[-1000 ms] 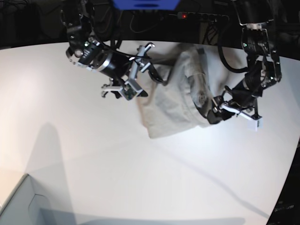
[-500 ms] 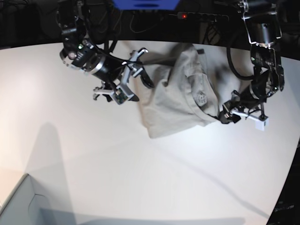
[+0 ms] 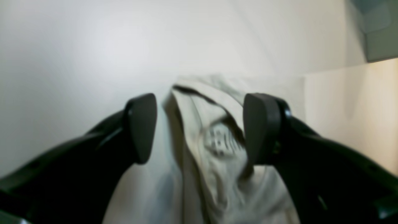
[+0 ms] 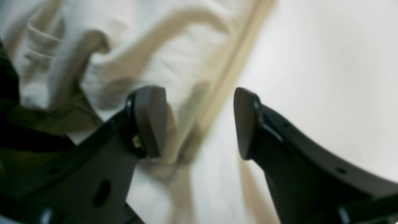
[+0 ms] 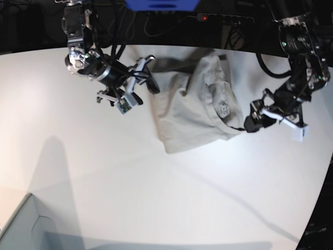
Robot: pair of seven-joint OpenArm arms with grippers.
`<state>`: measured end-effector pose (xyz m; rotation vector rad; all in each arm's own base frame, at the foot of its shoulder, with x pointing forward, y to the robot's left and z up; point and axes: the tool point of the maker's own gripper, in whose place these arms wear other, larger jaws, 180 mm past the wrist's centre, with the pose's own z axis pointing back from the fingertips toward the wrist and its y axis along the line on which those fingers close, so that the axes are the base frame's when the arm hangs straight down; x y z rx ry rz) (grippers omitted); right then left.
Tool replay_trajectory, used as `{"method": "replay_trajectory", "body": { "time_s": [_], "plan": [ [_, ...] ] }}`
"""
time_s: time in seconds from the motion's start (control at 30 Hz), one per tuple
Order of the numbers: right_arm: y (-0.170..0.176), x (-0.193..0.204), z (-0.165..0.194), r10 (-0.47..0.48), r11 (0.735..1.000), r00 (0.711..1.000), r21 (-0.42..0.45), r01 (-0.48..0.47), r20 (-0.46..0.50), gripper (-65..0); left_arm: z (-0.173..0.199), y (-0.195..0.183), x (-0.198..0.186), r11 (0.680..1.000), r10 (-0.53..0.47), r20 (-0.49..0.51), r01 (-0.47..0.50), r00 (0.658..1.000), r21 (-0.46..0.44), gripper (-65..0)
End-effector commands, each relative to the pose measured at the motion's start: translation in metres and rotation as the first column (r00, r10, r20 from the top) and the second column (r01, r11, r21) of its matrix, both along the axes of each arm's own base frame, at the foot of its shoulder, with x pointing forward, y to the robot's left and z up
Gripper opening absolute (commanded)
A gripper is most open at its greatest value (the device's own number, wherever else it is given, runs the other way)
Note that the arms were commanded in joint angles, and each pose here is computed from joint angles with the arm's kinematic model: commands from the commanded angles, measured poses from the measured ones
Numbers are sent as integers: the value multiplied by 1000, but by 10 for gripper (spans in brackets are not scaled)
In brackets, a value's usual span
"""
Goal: Layout the t-shirt on the table in an organized manner, then fold the t-shirt properly
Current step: 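Grasp the folded shirt edges with both grippers and straighten the stack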
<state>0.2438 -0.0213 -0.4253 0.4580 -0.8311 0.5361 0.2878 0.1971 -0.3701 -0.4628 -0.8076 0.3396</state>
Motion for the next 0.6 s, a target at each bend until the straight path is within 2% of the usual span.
{"method": "replay_trajectory", "body": {
  "time_s": [0.0, 0.13, 0.23, 0.47, 0.57],
  "plan": [
    [2, 10, 15, -11, 999, 999, 40, 8, 51, -302, 7, -4, -8, 1000, 18, 16, -18, 1000, -16, -226],
    [-11, 13, 13, -36, 999, 998, 26, 35, 52, -302, -5, -25, -49, 993, 85, -33, -87, 996, -77, -226],
    [-13, 14, 14, -42, 999, 998, 25, 41, 54, -303, -17, -41, -65, 987, 106, -59, -113, 993, -118, -226],
    [-12, 15, 15, -41, 999, 998, 26, 40, 58, -304, -38, -87, -74, 984, 30, -75, -42, 997, -170, -229],
    [-12, 15, 15, -41, 999, 998, 26, 40, 58, -304, -46, -87, -76, 993, 21, -86, -31, 996, -117, -230]
  ]
}}
